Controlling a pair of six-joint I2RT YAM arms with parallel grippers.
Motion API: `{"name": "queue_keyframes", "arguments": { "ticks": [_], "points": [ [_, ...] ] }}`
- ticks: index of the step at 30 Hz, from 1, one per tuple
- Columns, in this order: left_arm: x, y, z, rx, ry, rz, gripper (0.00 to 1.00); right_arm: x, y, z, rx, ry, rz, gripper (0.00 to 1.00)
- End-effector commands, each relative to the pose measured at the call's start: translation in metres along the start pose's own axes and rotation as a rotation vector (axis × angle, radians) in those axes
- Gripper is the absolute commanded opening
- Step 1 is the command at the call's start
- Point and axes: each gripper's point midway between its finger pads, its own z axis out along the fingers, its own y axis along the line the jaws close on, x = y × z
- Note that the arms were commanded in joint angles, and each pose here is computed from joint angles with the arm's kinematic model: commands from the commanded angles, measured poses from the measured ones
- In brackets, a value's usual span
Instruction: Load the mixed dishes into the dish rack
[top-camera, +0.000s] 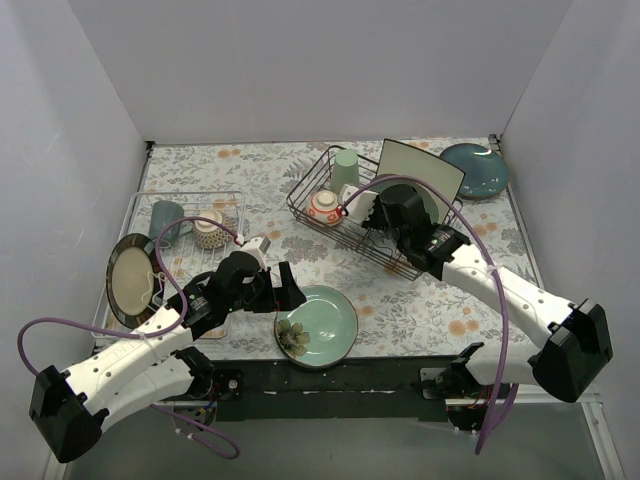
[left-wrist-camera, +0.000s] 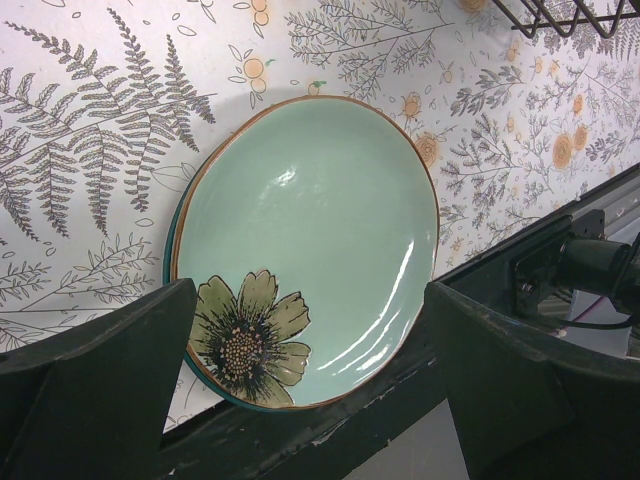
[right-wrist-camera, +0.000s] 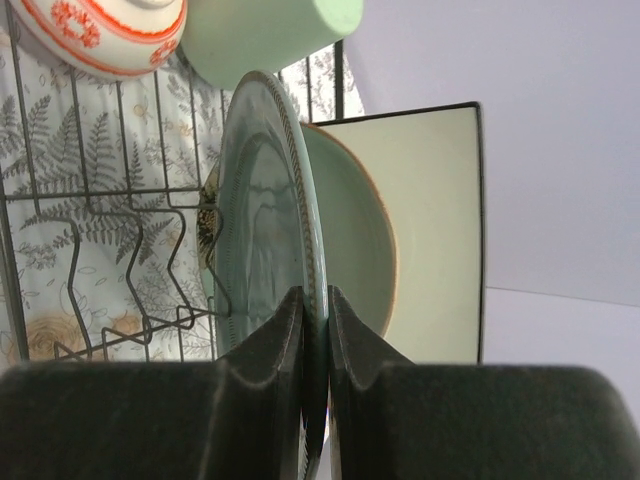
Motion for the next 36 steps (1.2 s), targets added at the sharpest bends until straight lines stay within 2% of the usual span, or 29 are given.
{"name": "queue_keyframes", "arguments": {
  "ticks": [1,8,14,16,18,19,21,25,31,36],
  "points": [
    [-0.002,0.001,-0.001,0.0,-0.014,0.006,0.98,-0.02,-0.033,0.002,0.139,-0.062,0.024,0.01],
    [-0.002,0.001,-0.002,0.001,-0.015,0.006,0.98,-0.014,-0.038,0.014,0.174,0.0,0.081,0.01],
    [-0.003,-0.001,-0.003,0.009,-0.024,0.006,0.98,-0.002,-0.033,0.029,0.139,0.051,0.108,0.02],
    [-0.003,0.0,-0.003,0.009,-0.024,0.006,0.98,0.002,-0.034,0.031,0.14,0.062,0.119,0.13],
    [-0.003,-0.001,-0.003,0.012,-0.025,0.005,0.98,0.005,-0.035,0.033,0.147,0.068,0.133,0.19],
    [-0.003,-0.001,-0.003,0.011,-0.022,0.007,0.98,0.006,-0.038,0.032,0.153,0.069,0.14,0.29],
    [-0.003,-0.001,-0.003,0.011,-0.024,0.007,0.98,0.008,-0.04,0.033,0.163,0.074,0.148,0.32],
    [-0.003,0.0,-0.003,0.009,-0.022,0.006,0.98,0.014,-0.052,0.031,0.208,0.095,0.174,0.52],
    [-0.003,-0.001,-0.003,0.012,-0.023,0.005,0.98,0.023,-0.07,0.026,0.269,0.123,0.213,0.68],
    [-0.003,-0.001,-0.003,0.014,-0.024,0.004,0.98,0.034,-0.086,0.026,0.353,0.177,0.236,0.74]
  ]
}}
